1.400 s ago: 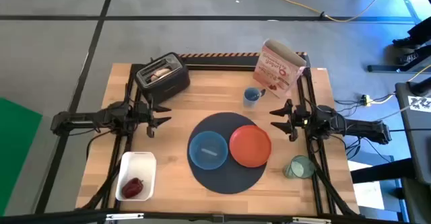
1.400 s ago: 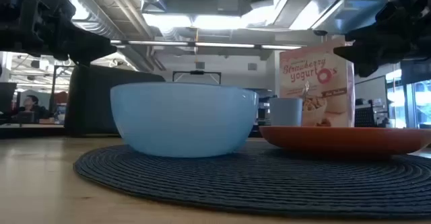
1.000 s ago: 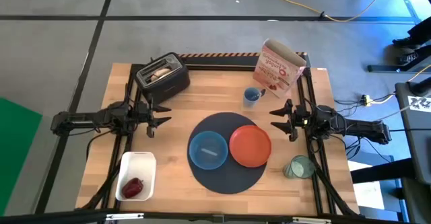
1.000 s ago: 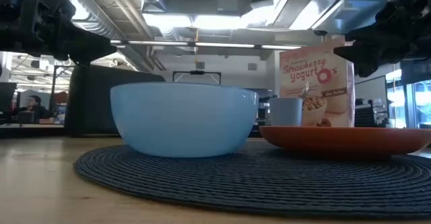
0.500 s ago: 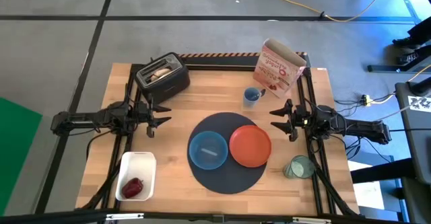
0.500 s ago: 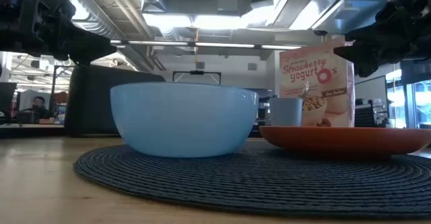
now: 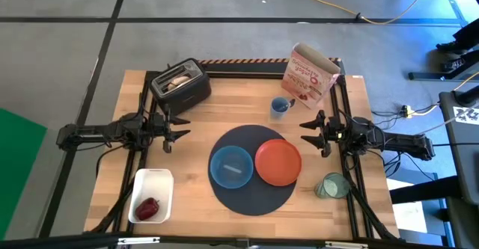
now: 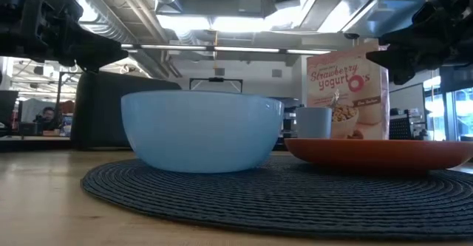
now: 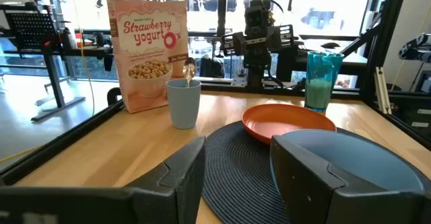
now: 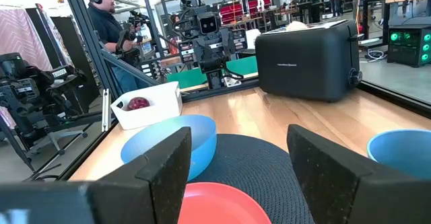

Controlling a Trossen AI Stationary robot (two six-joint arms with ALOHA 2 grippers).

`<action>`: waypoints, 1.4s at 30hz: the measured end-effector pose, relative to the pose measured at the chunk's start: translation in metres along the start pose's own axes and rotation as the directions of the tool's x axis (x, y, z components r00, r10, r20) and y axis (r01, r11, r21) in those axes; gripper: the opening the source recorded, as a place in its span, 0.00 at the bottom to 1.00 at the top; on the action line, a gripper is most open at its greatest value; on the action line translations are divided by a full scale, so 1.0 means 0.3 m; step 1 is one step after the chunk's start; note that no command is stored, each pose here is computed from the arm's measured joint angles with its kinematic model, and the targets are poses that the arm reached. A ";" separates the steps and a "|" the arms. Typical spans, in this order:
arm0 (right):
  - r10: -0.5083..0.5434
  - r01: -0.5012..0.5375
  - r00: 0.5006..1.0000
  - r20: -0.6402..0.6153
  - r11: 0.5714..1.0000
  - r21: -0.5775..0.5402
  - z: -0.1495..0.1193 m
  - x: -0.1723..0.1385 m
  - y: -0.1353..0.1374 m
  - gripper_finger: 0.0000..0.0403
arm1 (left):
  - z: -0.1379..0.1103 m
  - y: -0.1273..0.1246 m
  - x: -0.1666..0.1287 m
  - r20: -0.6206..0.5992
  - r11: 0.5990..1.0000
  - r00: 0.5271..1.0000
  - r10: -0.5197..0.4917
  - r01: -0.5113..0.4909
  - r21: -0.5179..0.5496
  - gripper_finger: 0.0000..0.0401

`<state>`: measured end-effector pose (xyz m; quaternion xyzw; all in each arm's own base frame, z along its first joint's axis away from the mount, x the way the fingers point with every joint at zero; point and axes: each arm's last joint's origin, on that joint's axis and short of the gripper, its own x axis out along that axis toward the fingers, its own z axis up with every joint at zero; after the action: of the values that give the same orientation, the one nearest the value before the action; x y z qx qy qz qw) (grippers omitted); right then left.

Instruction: Arrange a breakfast setting

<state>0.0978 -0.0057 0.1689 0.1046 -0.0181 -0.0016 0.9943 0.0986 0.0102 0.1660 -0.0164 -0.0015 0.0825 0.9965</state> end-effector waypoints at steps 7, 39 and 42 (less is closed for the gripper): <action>0.000 0.000 1.000 0.000 1.000 0.000 0.000 0.000 0.000 0.58 | 0.000 0.000 0.000 0.000 1.000 1.000 0.000 0.000 0.000 0.41; -0.035 0.027 0.998 0.053 0.990 0.140 0.015 0.000 -0.001 0.58 | 0.007 0.000 0.000 0.021 1.000 1.000 -0.001 0.001 -0.027 0.41; -0.082 0.067 0.992 0.101 0.987 0.145 0.028 -0.001 -0.004 0.58 | 0.007 0.000 0.000 0.023 1.000 1.000 -0.001 0.000 0.018 0.41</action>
<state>0.0971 -0.0085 0.1767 0.1751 -0.0673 -0.0430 0.9813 0.0986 0.0102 0.1682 -0.0067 -0.0123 0.0824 0.9965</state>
